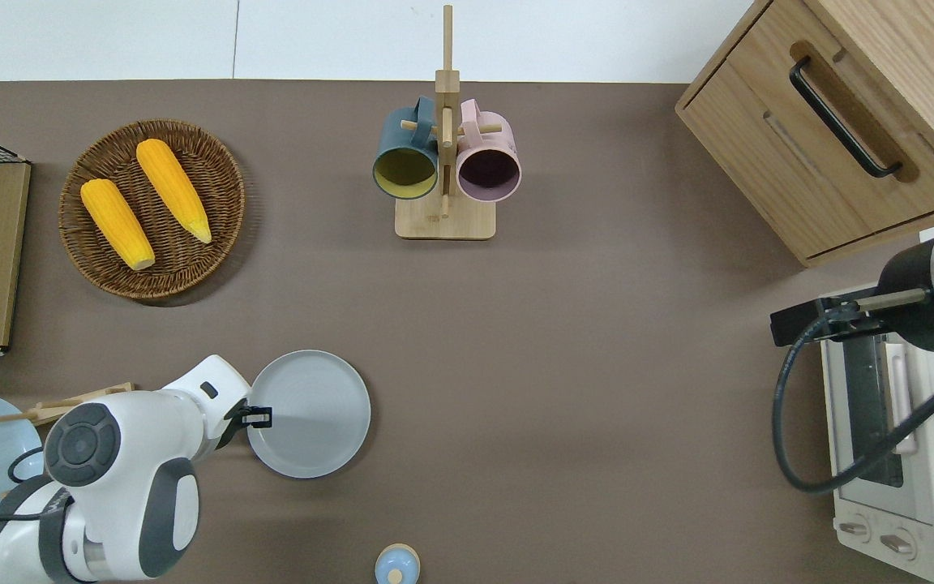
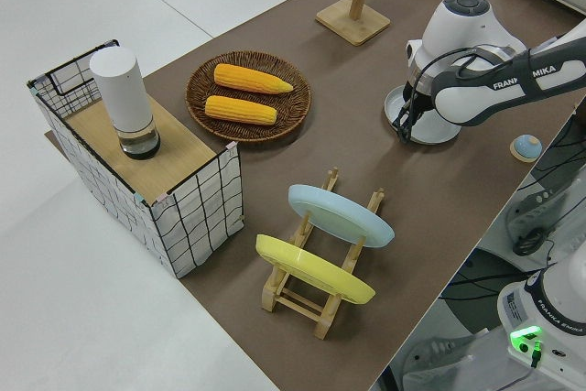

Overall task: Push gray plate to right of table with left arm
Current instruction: 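Push the gray plate with the left gripper away from the basket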

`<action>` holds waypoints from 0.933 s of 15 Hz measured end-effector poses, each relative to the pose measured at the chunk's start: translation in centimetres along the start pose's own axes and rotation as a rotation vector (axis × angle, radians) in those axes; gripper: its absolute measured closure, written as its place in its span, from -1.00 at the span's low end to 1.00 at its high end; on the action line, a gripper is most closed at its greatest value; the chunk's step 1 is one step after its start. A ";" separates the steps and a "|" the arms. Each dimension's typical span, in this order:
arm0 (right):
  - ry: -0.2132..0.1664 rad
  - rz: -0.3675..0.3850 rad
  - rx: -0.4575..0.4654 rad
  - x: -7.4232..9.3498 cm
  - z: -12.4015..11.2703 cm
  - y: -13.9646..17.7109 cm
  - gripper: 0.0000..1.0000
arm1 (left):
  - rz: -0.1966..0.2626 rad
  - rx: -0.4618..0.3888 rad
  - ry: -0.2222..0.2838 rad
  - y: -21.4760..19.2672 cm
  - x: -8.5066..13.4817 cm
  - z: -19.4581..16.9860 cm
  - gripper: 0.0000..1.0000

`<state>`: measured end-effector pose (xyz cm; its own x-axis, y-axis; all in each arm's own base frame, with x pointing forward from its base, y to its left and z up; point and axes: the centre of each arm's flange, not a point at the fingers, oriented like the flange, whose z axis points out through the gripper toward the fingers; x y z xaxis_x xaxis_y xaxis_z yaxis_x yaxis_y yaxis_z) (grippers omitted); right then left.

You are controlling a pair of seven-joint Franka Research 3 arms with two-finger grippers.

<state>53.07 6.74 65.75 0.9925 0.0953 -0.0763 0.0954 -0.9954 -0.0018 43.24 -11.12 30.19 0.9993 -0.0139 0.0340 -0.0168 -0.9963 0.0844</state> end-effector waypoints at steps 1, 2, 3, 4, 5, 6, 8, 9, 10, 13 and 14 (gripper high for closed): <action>0.000 0.000 0.000 0.0 0.0 0.0 -0.97 | -0.005 -0.005 -0.001 1.2 0.1 0.1 0.93; 0.000 0.000 0.000 0.0 0.0 0.0 -0.97 | -0.011 -0.013 -0.002 2.8 0.2 0.2 0.93; 0.000 0.000 0.000 0.0 0.0 0.0 -0.97 | -0.018 -0.021 -0.003 4.2 0.4 0.4 0.93; 0.000 0.000 0.000 0.0 0.0 0.0 -0.97 | -0.027 -0.030 -0.004 5.8 0.5 0.5 0.93; 0.000 0.000 0.000 0.0 0.0 0.0 -0.97 | -0.036 -0.039 -0.006 7.6 0.6 0.7 0.93; 0.000 0.000 0.000 0.0 0.0 0.0 -0.97 | -0.044 -0.049 -0.007 9.5 0.6 0.9 0.93; 0.000 0.000 0.000 0.0 0.0 0.0 -0.97 | -0.053 -0.067 -0.012 12.6 0.6 1.2 0.93; 0.000 0.000 0.000 0.0 0.0 0.0 -0.97 | -0.058 -0.076 -0.013 14.2 0.6 1.3 0.93; 0.000 0.000 0.000 0.0 0.0 0.0 -0.97 | -0.061 -0.085 -0.016 15.8 0.5 1.4 0.93; 0.000 0.000 0.000 0.0 0.0 0.0 -0.97 | -0.066 -0.111 -0.029 20.6 -0.3 1.9 0.93; 0.000 0.000 0.000 0.0 0.0 0.0 -0.97 | -0.066 -0.119 -0.033 22.3 -0.5 2.1 0.93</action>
<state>53.07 6.74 65.75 0.9925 0.0953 -0.0763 0.0954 -0.9954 -0.0018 42.39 -33.46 29.96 0.9989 0.0463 -0.0083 0.0470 -0.9781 0.2028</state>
